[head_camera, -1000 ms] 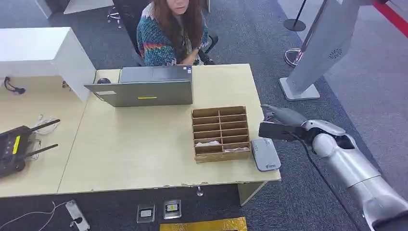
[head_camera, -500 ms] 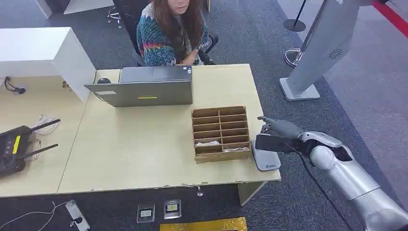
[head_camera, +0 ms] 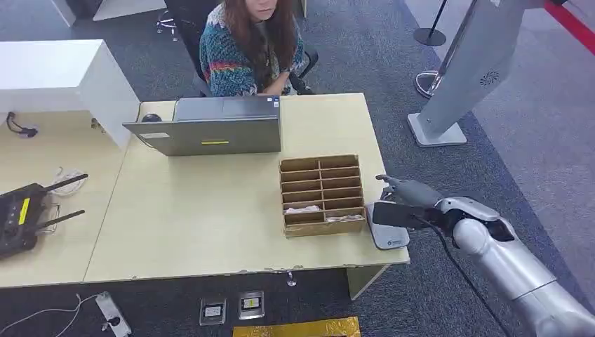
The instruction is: Pass the card to the sensor for recognition and then transmit it.
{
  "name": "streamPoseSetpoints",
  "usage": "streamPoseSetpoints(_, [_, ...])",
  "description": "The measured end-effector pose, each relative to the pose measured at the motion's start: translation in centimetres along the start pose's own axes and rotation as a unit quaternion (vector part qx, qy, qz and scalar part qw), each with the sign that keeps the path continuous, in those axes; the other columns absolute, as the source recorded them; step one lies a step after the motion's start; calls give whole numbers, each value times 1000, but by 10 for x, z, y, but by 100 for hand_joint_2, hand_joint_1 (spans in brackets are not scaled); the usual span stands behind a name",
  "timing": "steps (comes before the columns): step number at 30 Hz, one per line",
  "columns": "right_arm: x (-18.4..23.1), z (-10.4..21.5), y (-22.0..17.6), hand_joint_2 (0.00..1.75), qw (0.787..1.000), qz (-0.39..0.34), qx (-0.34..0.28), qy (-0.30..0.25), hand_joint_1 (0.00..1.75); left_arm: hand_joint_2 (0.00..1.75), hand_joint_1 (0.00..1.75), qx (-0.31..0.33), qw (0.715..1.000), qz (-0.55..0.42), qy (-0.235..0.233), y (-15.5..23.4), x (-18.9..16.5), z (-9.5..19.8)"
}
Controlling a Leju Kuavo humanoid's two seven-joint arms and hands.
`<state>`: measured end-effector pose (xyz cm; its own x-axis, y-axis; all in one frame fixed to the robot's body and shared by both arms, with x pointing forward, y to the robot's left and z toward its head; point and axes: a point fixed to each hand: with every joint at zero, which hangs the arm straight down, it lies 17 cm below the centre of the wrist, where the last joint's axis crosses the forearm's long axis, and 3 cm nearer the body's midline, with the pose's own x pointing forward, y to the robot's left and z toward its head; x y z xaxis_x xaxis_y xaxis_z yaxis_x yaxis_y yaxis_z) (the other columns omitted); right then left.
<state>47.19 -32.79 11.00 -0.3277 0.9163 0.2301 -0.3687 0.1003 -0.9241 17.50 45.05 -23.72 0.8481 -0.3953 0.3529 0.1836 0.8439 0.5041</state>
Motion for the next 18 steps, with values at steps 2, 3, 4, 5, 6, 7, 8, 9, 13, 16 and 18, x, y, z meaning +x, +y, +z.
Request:
streamPoseSetpoints(2, [-1,2,6,175,1000,1,4,2,175,0,0,0,1000,3,1,0,0,0])
streamPoseSetpoints(3, [-1,2,9,175,1000,1,5,2,175,0,0,0,1000,5,1,0,0,0])
streamPoseSetpoints(4, [-2,2,10,175,1000,1,6,2,175,0,0,0,1000,5,1,0,0,0])
streamPoseSetpoints(5, [-3,2,11,175,1000,1,5,2,175,0,0,0,1000,5,1,0,0,0])
streamPoseSetpoints(6, [-4,2,12,175,1000,1,5,4,175,0,0,0,1000,4,1,0,0,0])
streamPoseSetpoints(7, [-6,2,13,175,1000,0,4,6,175,0,0,0,1000,4,0,0,1,0])
streamPoseSetpoints(8, [-8,3,16,175,1000,-2,5,9,175,0,0,-1,1000,2,-1,0,1,0])
streamPoseSetpoints(9, [-9,4,19,175,1000,-3,6,11,175,0,0,-1,1000,1,-1,-1,1,0])
streamPoseSetpoints(13, [-15,9,35,175,1000,-13,11,20,175,0,0,-1,1000,-1,-2,0,2,0])
streamPoseSetpoints(16, [-20,11,39,175,999,-18,6,29,175,0,0,-2,1000,-4,-3,-1,2,0])
streamPoseSetpoints(18, [-22,12,45,175,999,-21,8,33,175,0,0,-3,1000,-5,-3,-1,3,0])
